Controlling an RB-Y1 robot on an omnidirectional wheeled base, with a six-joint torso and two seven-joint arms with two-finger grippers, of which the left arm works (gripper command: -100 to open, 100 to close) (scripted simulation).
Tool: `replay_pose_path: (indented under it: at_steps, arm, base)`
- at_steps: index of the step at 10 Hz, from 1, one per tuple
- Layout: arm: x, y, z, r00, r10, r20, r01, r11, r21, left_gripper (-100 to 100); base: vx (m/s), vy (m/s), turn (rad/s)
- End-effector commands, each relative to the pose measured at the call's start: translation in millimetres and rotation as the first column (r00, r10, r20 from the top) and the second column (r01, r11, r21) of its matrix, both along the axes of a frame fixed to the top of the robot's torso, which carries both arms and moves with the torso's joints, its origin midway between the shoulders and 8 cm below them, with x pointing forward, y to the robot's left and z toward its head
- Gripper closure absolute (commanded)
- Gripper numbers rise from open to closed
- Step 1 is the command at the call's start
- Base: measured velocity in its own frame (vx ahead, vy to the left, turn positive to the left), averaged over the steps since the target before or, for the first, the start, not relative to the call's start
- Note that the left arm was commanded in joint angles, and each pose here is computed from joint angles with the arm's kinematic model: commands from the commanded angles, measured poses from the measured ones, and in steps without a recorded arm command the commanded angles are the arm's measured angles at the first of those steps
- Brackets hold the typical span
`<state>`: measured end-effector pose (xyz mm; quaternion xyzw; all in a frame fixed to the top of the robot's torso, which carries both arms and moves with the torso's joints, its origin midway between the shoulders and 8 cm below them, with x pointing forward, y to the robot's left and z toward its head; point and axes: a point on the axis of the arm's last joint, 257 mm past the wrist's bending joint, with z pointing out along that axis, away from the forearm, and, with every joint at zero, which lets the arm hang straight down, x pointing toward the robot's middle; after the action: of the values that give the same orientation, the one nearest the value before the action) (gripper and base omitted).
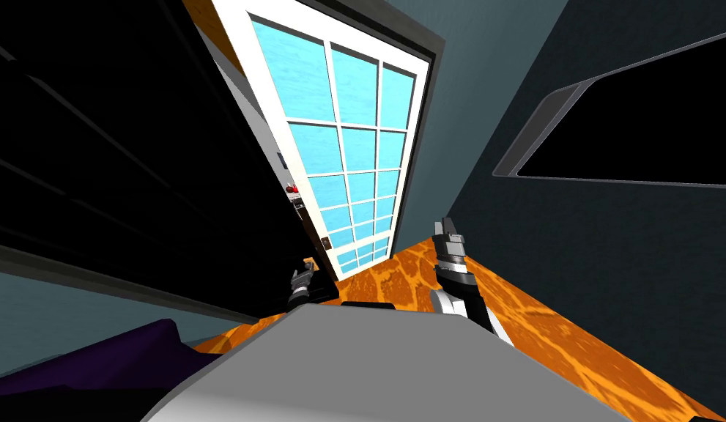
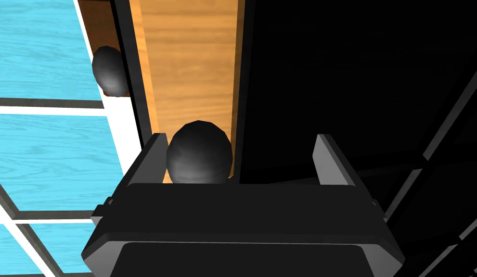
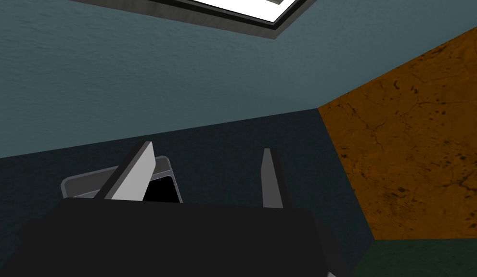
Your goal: Pull the door open
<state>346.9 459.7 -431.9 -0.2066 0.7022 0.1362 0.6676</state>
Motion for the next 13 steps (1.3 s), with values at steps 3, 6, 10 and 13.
replay_pose_path:
  at_steps: [3, 6, 10, 13]
  arm:
    - [-36.3, 20.5, -17.5, 0.9975, 0.054, -0.044, -0.056, 0.9975, -0.042, 100]
    - [-36.3, 20.5, -17.5, 0.9975, 0.054, -0.044, -0.056, 0.9975, -0.042, 100]
    - [-48.6, 26.6, -23.1, 0.9963, 0.073, -0.047, -0.076, 0.9944, -0.073, 100]
    - [-57.8, 31.5, -26.9, 0.9952, 0.090, -0.038, -0.094, 0.9890, -0.114, 100]
  base:
    - [-0.062, -0.020, 0.023]
    - [-0.063, -0.014, 0.014]
    - [-0.052, -0.007, 0.008]
    - [-0.040, -0.013, -0.004]
